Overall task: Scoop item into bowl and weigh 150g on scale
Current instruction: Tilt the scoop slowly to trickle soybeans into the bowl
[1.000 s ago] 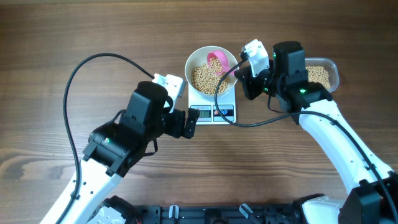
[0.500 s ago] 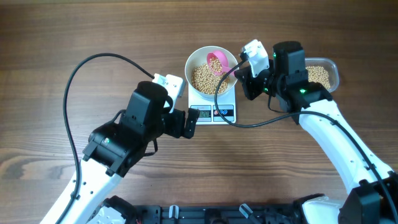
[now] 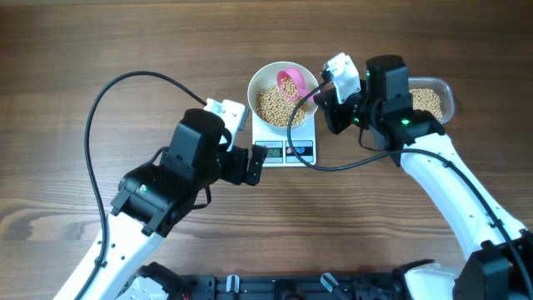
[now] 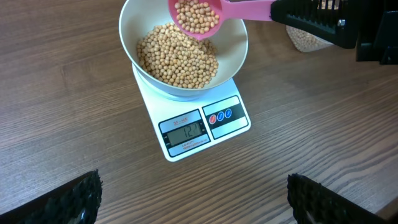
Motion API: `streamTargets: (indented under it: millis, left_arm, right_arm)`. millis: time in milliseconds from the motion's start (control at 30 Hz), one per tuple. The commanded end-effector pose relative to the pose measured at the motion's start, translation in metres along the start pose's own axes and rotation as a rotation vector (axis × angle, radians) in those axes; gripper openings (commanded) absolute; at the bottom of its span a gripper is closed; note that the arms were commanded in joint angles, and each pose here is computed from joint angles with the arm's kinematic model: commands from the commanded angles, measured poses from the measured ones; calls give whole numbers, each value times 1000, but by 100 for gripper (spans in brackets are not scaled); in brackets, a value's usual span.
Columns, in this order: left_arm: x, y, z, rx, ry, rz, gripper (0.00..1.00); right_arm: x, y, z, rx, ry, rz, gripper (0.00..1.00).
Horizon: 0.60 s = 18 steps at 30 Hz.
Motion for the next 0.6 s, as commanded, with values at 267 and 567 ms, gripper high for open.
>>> streamTargets:
  millis: [267, 567]
  left_arm:
    - [0, -2, -1, -12, 7, -2, 100]
    - [0, -2, -1, -12, 7, -2, 100]
  right_arm:
    - [-17, -32, 11, -91, -7, -92, 4]
    - [-17, -27, 15, -131, 10, -57, 4]
Point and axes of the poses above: each gripper's point midway between its finger pads, its own x axis out along the fingers, its own z axis along the line the jaws close on, y = z × x, the point moved 2 cm from there along -x, back along the fingers, and after that the axes turned 8 degrees about -x, right-handed, at the moved point
